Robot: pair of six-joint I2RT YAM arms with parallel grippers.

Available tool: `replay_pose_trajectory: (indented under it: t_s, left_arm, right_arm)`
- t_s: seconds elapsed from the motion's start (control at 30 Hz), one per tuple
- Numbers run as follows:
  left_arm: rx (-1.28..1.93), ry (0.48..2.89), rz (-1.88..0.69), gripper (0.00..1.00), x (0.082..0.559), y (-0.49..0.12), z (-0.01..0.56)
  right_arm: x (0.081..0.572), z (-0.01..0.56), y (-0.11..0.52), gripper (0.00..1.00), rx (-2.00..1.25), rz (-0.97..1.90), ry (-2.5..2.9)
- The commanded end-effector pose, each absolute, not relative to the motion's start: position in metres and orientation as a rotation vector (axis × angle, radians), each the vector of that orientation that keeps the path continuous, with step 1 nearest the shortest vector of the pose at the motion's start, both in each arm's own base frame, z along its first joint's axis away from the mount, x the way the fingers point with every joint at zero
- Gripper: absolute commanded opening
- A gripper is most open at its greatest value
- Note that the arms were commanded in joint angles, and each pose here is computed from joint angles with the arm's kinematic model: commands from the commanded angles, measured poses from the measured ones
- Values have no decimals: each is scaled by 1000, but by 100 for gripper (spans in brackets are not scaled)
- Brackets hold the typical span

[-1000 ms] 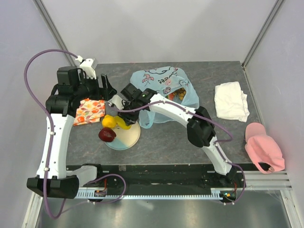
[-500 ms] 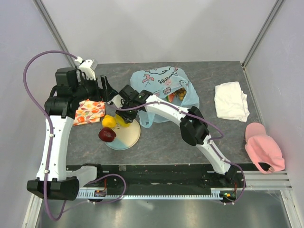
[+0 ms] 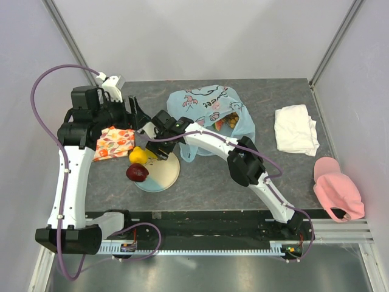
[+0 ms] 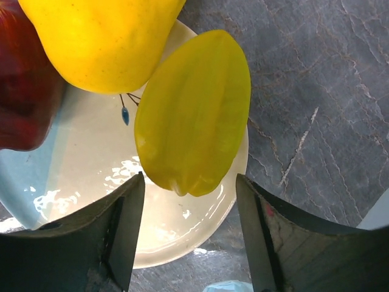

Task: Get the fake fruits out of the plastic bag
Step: Place the fake fruit on the plate.

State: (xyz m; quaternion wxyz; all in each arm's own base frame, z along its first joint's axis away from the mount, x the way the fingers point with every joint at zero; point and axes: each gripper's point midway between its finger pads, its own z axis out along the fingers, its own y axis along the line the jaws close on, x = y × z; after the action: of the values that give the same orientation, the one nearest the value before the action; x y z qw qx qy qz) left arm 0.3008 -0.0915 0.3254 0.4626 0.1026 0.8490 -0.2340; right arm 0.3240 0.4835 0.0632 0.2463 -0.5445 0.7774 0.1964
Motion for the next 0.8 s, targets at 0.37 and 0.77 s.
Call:
replay_pose_trajectory:
  t_s: [0.37, 0.77]
  left_arm:
    - [223, 2091, -600, 83, 316, -92, 324]
    - [423, 2141, -835, 79, 292, -134, 282]
  right_arm:
    - [281, 202, 442, 75, -1534, 644, 1963]
    - [317, 284, 287, 74, -1151, 686, 2060]
